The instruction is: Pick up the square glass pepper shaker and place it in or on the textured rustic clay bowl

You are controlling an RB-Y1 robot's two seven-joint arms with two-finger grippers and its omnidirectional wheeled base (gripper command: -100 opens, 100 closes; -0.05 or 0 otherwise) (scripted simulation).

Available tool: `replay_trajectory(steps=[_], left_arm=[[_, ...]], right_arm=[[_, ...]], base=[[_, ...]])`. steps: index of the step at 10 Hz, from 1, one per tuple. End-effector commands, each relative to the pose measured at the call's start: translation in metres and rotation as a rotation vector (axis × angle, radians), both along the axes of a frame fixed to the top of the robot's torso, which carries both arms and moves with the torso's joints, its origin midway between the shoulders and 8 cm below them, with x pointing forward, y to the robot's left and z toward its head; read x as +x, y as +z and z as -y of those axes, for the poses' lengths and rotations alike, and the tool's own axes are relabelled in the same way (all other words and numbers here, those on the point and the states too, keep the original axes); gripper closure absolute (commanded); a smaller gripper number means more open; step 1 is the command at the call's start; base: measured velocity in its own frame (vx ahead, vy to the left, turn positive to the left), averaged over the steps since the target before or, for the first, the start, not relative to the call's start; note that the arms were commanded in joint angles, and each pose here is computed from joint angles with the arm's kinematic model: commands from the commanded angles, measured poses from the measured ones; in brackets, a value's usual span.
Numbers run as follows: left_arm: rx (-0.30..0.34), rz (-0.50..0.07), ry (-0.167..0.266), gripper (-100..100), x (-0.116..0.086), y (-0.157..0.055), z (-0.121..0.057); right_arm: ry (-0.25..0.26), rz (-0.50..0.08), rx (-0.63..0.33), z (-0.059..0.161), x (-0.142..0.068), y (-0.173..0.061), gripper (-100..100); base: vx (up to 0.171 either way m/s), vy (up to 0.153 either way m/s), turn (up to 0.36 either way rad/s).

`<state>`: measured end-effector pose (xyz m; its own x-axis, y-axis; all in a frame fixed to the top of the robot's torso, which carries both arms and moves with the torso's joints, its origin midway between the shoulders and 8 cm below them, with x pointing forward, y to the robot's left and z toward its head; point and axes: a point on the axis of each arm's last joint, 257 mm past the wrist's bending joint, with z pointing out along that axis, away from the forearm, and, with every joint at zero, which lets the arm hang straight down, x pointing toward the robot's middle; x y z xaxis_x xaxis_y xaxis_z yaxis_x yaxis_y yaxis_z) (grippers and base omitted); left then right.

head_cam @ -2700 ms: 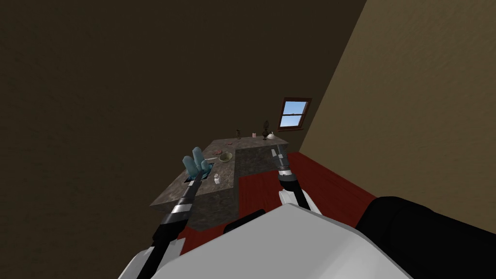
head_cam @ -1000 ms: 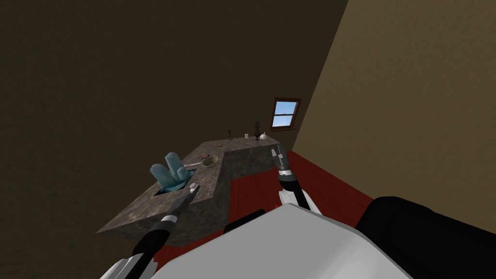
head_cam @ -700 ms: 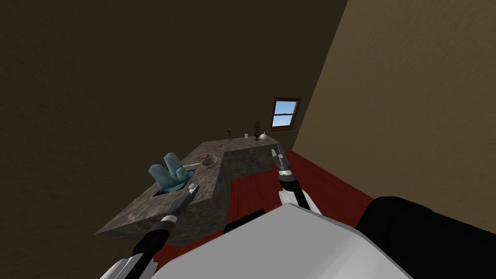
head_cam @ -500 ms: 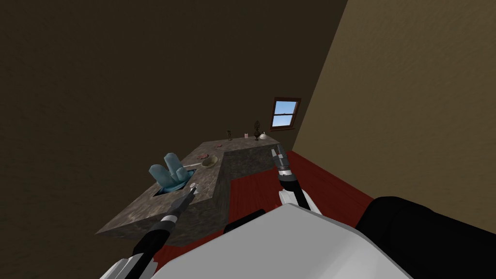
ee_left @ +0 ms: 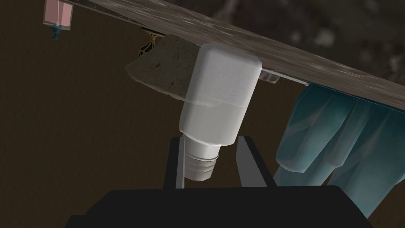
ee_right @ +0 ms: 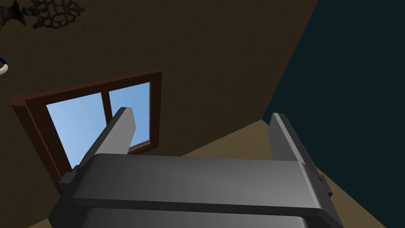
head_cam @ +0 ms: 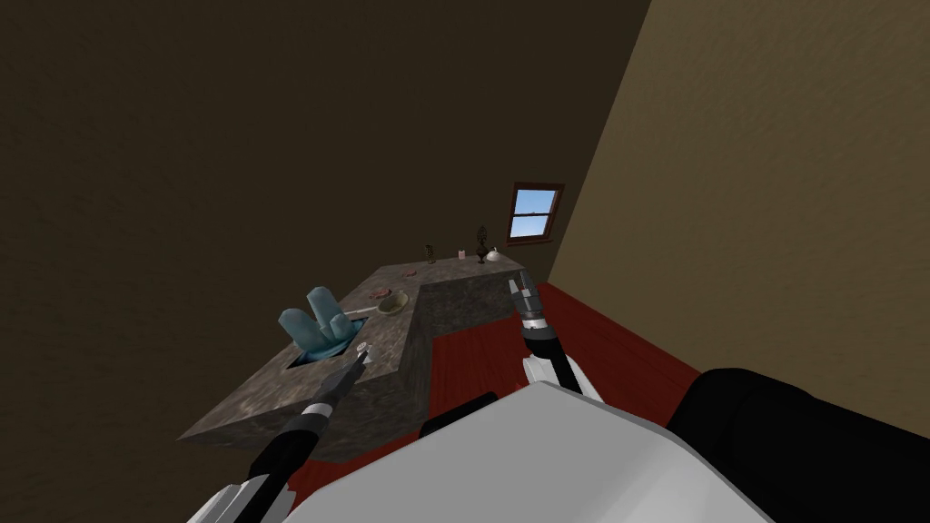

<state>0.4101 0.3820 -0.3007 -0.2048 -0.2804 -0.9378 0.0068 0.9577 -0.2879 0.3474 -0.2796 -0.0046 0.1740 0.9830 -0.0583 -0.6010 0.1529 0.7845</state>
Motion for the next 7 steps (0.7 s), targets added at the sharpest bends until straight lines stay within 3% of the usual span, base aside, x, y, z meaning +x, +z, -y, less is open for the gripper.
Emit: replay_trajectory(steps=[1, 2, 4, 5, 7], left_arm=[[0.0, 0.0, 0.0, 0, 0.0, 0.0, 0.0], [0.015, -0.012, 0.03, 100, 0.004, 0.001, -0.016], [0.032, -0.022, 0.062, 100, 0.007, 0.002, -0.032], [0.056, -0.033, 0.104, 100, 0.012, 0.006, -0.054], [0.082, -0.044, 0.153, 100, 0.016, 0.011, -0.078]], right_arm=[[0.0, 0.0, 0.0, 0.0, 0.0, 0.0, 0], [0.0, 0.0, 0.0, 0.0, 0.0, 0.0, 0], [0.0, 0.0, 0.0, 0.0, 0.0, 0.0, 0], [0.0, 0.0, 0.0, 0.0, 0.0, 0.0, 0], [0.0, 0.0, 0.0, 0.0, 0.0, 0.0, 0]], base=[[0.0, 0.0, 0.0], [-0.056, -0.044, -0.306], [-0.106, -0.046, -0.089], [-0.157, -0.026, -0.278], [-0.171, -0.077, -0.19]])
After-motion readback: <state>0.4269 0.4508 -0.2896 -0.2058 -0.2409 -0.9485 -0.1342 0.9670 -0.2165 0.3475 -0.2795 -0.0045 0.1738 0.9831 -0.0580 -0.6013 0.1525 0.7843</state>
